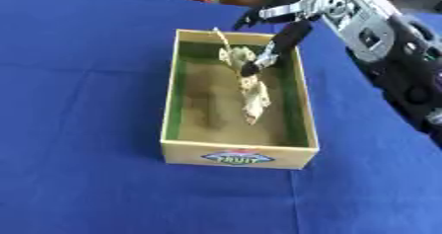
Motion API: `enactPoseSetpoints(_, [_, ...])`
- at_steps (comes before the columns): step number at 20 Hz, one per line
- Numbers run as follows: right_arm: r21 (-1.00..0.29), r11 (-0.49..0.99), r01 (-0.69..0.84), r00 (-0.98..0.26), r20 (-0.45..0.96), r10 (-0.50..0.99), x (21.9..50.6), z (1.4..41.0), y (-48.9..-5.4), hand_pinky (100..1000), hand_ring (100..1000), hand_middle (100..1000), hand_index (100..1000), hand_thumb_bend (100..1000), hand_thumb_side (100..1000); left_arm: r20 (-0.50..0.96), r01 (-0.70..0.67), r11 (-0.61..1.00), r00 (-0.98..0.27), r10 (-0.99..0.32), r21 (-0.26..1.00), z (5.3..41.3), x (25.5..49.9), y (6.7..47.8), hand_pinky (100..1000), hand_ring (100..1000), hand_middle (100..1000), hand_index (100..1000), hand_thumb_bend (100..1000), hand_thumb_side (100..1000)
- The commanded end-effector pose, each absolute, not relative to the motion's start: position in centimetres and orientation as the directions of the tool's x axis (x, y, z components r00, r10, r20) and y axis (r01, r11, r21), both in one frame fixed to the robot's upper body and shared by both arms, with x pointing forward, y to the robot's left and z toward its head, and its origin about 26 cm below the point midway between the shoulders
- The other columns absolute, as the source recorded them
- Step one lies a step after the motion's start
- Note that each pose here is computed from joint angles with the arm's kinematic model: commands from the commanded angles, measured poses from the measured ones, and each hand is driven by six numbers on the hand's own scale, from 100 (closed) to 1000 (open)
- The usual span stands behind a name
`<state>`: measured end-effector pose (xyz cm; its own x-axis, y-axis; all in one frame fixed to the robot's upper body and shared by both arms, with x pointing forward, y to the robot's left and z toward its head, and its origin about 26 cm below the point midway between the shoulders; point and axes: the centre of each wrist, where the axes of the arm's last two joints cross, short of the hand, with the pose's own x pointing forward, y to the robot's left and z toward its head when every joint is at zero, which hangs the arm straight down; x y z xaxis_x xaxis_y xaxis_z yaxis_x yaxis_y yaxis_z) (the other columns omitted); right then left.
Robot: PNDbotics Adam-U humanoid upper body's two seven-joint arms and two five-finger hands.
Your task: Pick up objects on the table and place them in the box.
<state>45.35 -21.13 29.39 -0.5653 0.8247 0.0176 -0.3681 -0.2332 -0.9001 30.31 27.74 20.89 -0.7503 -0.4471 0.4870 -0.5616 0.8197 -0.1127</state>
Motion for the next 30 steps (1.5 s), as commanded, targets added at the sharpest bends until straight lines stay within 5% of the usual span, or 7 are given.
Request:
enactPoseSetpoints(1, [-0.895, -0.281, -0.347, -0.568, -0.039, 0.822, 45.6, 29.8, -21.0, 997, 1000, 1000, 1000, 697, 695, 0.466, -0.557, 0.823, -0.762, -0.45, -0.116, 21.6, 30.1, 27.7, 524, 566, 569, 725, 100, 437])
enactPoseSetpoints(7, [-0.883, -0.352, -0.311, -0.568, -0.125, 0.814, 46.1, 27.9, -20.7, 999, 1000, 1000, 1000, 600, 727, 0.469, -0.557, 0.822, -0.76, -0.45, -0.115, 21.6, 30.1, 27.7, 524, 565, 570, 724, 100, 435])
enactPoseSetpoints(8, [-0.876, -0.379, -0.299, -0.573, -0.153, 0.806, 46.1, 27.7, -20.6, 1000, 1000, 1000, 1000, 626, 592, 0.47, -0.558, 0.822, -0.759, -0.45, -0.114, 21.6, 30.1, 27.7, 523, 565, 570, 724, 100, 433])
enactPoseSetpoints(10, [-0.842, -0.457, -0.288, -0.592, -0.218, 0.776, 46.1, 27.4, -20.3, 1000, 1000, 1000, 1000, 642, 481, 0.47, -0.56, 0.821, -0.758, -0.451, -0.115, 21.6, 30.1, 27.7, 523, 565, 570, 723, 100, 431])
enactPoseSetpoints(13, [-0.8, -0.526, -0.29, -0.608, -0.271, 0.746, 46.2, 27.4, -20.3, 1000, 1000, 1000, 1000, 596, 468, 0.471, -0.558, 0.822, -0.759, -0.449, -0.115, 21.6, 30.1, 27.7, 523, 565, 570, 723, 100, 432])
enactPoseSetpoints(25, [-0.941, -0.305, -0.144, -0.63, -0.15, 0.762, 42.9, 32.1, -21.1, 979, 1000, 1000, 1000, 594, 666, 0.476, -0.561, 0.82, -0.755, -0.451, -0.113, 21.5, 30.1, 27.8, 523, 565, 571, 722, 100, 439])
enactPoseSetpoints(30, [-0.99, -0.137, -0.045, -0.638, -0.077, 0.766, 39.8, 35.1, -22.2, 934, 963, 951, 965, 371, 878, 0.477, -0.567, 0.816, -0.751, -0.457, -0.112, 21.5, 30.0, 28.0, 523, 565, 572, 722, 100, 443])
